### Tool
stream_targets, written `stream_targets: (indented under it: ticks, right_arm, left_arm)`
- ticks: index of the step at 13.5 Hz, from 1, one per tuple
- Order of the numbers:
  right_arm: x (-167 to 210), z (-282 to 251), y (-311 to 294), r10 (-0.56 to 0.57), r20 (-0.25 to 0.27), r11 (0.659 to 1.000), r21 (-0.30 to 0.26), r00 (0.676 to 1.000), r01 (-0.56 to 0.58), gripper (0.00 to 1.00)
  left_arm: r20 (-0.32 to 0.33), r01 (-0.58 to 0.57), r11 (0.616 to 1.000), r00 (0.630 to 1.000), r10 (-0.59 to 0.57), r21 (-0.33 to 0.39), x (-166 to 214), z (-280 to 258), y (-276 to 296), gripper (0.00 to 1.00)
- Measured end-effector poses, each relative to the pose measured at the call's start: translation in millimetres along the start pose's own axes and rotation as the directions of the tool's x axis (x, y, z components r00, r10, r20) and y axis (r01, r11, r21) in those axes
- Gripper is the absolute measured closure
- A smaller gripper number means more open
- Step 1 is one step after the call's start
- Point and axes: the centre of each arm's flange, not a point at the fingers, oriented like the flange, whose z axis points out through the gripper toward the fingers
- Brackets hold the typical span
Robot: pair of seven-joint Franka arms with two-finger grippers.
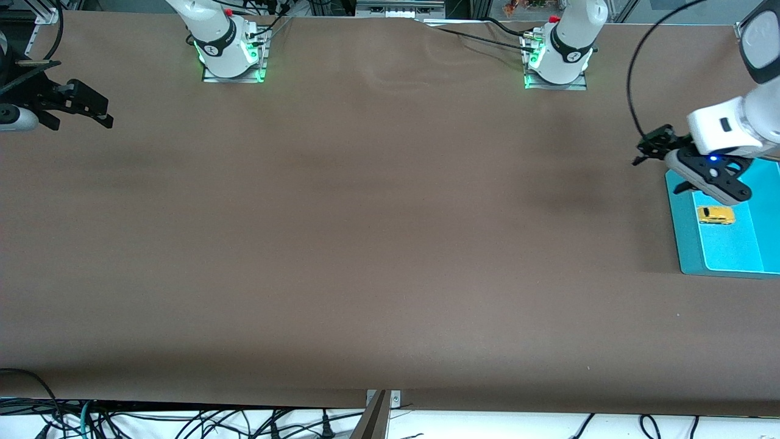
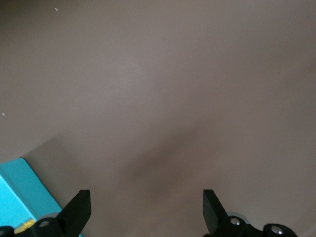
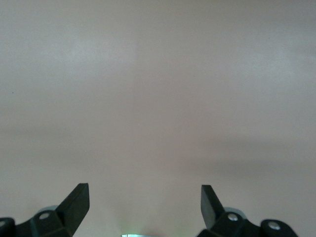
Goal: Wind and store yellow beetle car
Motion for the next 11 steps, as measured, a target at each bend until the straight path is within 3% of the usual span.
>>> stream_targets:
  ticks: [4, 11]
  right_arm:
    - [0.0, 0.1, 0.0, 0.0, 0.0, 1.0, 0.0, 1.0, 0.0, 0.0]
    - [-0.3, 0.0, 3.8, 0.007, 0.0, 1.0, 0.001, 1.0, -0.007, 0.0]
  left_arm:
    - [0.008, 0.193, 0.981, 0.981, -0.193, 0.005, 28.6, -24.4, 68.4, 0.0]
    - [-0.029, 0.353, 0.935, 0.935, -0.353, 0.016, 15.8, -42.7, 27.4, 0.0]
